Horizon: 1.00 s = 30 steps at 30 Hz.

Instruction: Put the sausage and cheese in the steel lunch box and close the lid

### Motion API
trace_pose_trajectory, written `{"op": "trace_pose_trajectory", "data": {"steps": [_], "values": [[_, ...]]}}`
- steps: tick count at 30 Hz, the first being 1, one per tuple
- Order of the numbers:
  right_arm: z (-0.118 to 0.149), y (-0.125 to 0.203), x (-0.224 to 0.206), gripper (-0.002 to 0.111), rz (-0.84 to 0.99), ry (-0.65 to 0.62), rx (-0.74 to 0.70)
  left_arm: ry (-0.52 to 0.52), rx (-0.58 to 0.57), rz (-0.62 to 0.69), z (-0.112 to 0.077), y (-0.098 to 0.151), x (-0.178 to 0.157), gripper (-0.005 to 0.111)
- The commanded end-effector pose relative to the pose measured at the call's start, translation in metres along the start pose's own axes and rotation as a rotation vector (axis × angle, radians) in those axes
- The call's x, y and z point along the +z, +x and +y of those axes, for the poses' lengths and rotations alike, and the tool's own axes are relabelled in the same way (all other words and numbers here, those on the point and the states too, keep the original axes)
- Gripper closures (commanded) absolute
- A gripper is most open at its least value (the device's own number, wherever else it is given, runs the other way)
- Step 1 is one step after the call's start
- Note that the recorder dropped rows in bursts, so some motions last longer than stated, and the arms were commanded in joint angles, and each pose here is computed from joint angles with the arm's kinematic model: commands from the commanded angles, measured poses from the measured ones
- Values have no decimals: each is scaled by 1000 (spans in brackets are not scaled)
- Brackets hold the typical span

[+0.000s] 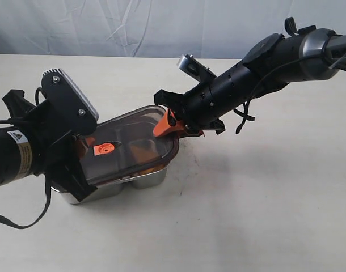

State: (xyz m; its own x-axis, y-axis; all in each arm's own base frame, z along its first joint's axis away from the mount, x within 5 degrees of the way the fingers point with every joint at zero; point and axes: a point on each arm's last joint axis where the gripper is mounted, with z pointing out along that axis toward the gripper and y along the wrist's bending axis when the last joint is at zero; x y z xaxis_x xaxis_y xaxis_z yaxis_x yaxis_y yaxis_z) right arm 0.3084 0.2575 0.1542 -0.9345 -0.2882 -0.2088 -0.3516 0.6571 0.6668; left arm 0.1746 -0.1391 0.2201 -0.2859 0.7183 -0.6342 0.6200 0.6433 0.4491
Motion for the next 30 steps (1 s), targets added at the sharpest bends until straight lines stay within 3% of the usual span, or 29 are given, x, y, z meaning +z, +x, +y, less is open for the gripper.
{"op": "trace_pose_trajectory", "data": {"steps": [1, 14, 22, 30], "values": [[-8, 0, 3, 109, -11, 83, -91, -1, -3, 5, 0, 1, 1, 78], [-9, 4, 3, 107, 32, 90, -102, -1, -3, 5, 0, 1, 1, 78], [-9, 3, 3, 55, 22, 97, -99, 1, -3, 4, -1, 1, 1, 78], [-7, 5, 3, 52, 43, 76, -91, 3, -5, 3, -1, 1, 1, 78]]}}
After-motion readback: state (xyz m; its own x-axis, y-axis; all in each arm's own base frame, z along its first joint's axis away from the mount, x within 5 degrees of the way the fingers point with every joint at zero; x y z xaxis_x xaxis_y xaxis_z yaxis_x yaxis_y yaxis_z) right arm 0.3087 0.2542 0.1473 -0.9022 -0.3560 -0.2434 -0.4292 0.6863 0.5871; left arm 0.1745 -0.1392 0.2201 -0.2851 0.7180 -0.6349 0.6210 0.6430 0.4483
